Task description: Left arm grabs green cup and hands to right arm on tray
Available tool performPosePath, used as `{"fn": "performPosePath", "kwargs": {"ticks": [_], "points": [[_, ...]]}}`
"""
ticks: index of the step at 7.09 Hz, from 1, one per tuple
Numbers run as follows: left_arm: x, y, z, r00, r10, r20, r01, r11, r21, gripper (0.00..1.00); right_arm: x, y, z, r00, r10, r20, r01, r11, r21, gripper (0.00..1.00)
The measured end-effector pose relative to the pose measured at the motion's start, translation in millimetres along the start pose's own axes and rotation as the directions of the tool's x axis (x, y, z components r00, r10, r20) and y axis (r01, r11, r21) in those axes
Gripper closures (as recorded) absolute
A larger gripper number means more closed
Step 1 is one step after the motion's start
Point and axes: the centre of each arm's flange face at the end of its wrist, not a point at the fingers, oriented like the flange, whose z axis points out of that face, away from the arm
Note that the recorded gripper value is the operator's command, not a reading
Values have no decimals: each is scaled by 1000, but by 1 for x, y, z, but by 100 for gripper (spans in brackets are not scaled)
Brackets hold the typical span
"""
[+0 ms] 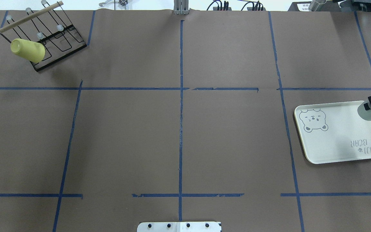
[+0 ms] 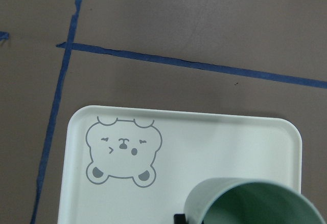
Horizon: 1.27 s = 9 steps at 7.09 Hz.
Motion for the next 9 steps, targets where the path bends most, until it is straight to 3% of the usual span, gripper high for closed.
{"fn": "performPosePath", "kwargs": {"ticks": [4,7,8,9], "points": [[-6,13,4,1000,-11,-2,11,1000,-5,0,4,3,28,997,60,-49,-60,998,-3,96],[-6,12,3,1000,-11,-2,11,1000,-3,0,-18,12,81,993,120,5,-120,991,65,88],[-7,12,3,1000,-11,-1,11,1000,-3,0,-21,16,94,993,120,1,-120,990,76,62],[-6,12,3,1000,-11,-1,11,1000,-2,0,-24,19,102,993,116,-9,-115,990,81,1]]}}
